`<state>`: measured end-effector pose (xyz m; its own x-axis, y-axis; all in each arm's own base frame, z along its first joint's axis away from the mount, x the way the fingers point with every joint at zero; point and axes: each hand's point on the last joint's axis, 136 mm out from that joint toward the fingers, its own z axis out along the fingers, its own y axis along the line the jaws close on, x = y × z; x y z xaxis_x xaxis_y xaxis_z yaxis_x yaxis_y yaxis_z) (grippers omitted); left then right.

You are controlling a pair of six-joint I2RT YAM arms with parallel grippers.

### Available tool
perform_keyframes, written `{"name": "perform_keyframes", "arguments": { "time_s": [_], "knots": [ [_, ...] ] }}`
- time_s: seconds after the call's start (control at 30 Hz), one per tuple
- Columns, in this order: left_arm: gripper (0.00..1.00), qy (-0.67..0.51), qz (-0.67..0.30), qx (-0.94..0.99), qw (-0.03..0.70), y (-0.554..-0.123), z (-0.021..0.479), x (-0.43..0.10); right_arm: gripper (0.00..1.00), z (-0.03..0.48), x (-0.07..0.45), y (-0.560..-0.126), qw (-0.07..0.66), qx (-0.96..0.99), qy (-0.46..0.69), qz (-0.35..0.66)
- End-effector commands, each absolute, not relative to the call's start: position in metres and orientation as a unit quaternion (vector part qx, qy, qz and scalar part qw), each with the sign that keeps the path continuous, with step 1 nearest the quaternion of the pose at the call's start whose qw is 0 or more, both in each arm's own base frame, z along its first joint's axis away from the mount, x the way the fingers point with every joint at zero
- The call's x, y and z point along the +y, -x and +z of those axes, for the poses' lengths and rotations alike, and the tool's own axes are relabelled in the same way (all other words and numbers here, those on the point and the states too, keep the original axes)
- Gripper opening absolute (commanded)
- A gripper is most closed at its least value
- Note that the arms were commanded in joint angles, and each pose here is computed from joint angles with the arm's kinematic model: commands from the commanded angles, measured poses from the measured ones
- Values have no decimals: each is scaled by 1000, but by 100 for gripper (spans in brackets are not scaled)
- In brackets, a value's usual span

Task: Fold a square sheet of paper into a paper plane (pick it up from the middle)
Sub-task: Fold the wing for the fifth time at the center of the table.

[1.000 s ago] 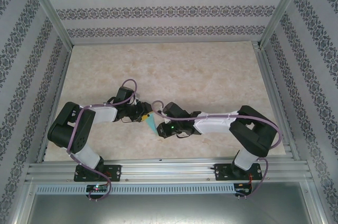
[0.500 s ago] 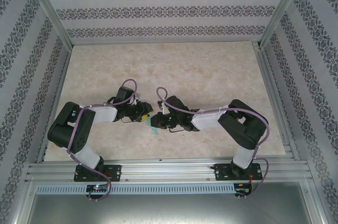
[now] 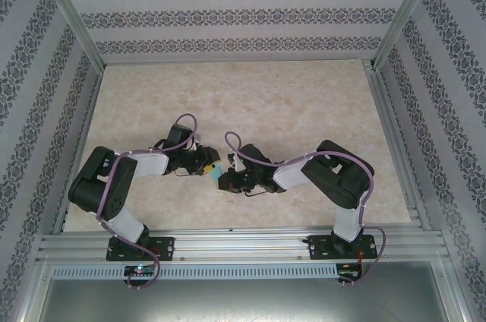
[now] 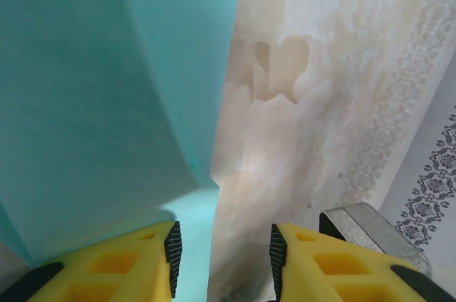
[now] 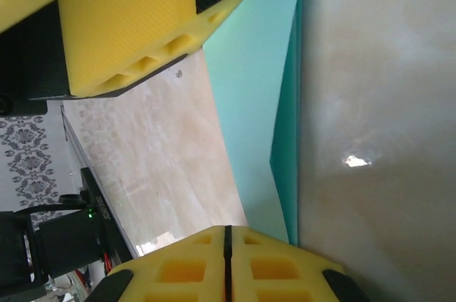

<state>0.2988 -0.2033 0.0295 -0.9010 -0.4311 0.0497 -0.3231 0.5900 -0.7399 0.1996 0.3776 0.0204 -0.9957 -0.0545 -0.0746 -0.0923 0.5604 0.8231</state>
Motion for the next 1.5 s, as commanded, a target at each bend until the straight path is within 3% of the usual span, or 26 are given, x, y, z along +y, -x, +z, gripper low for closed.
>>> {"name": "perform_keyframes", "arguments": {
  "time_s": [0.0, 0.53, 0.93, 1.17, 1.47],
  "knots": [
    [41, 231, -353, 906, 46, -287, 6, -189, 11, -1, 368, -175, -25, 892, 40, 449],
    [41, 233, -349, 907, 43, -285, 3, -187, 12, -5, 339, -140, -44, 907, 44, 416],
    [41, 230, -352, 907, 43, -284, 5, -188, 13, 77, 391, -192, 45, 881, 62, 467],
    [42, 228, -354, 906, 45, -284, 7, -189, 12, 52, 383, -231, 59, 905, -32, 419],
    [42, 227, -355, 906, 46, -285, 10, -189, 11, 37, 397, -238, 39, 902, -52, 428]
  ]
}}
